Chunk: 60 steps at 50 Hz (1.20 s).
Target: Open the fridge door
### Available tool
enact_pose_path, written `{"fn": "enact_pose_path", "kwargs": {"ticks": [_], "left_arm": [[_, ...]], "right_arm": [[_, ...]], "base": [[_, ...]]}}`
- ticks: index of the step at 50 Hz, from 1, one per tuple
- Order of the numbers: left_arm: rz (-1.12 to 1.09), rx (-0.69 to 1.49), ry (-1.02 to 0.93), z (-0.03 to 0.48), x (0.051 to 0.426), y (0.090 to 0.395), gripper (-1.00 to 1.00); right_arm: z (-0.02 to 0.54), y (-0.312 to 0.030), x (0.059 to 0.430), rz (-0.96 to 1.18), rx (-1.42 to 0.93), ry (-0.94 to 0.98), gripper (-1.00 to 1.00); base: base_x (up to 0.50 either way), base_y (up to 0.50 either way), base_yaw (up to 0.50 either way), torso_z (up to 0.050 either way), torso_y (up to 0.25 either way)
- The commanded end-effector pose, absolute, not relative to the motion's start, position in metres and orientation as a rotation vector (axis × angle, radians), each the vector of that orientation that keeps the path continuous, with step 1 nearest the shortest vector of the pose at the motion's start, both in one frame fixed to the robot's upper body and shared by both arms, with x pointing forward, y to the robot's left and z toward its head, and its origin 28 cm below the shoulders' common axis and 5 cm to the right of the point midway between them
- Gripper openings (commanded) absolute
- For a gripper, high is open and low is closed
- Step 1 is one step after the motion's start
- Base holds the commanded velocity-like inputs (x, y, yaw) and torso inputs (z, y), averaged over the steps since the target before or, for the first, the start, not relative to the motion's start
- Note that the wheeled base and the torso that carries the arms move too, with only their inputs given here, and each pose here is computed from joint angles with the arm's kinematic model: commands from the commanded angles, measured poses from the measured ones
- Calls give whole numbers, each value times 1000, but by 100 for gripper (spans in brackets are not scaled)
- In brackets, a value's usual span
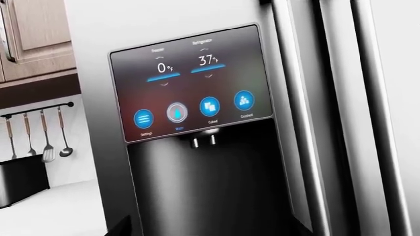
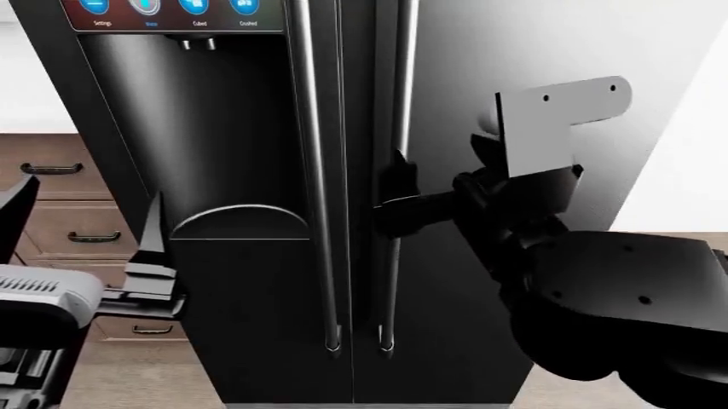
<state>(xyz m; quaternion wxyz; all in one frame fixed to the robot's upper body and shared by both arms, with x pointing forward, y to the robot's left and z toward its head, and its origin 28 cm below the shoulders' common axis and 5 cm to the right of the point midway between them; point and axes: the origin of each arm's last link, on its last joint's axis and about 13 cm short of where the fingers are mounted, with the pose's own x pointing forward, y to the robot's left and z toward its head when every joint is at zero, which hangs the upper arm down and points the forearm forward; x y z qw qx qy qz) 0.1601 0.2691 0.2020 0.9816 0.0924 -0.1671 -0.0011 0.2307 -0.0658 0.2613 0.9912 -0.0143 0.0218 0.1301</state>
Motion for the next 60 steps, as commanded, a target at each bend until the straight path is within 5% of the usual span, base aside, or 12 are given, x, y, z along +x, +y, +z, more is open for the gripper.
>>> {"fn": "enact_pose_path", "kwargs": {"ticks": [1, 60], "left_arm": [[-14, 185, -338, 202, 162, 267, 100], [-27, 177, -328, 196, 165, 266, 100]], "right_arm": [[269, -54, 234, 256, 16, 64, 100], [287, -33, 311, 101, 10, 171, 100]], "base": [[0, 0, 0, 0, 0], [0, 0, 0, 0, 0]]}}
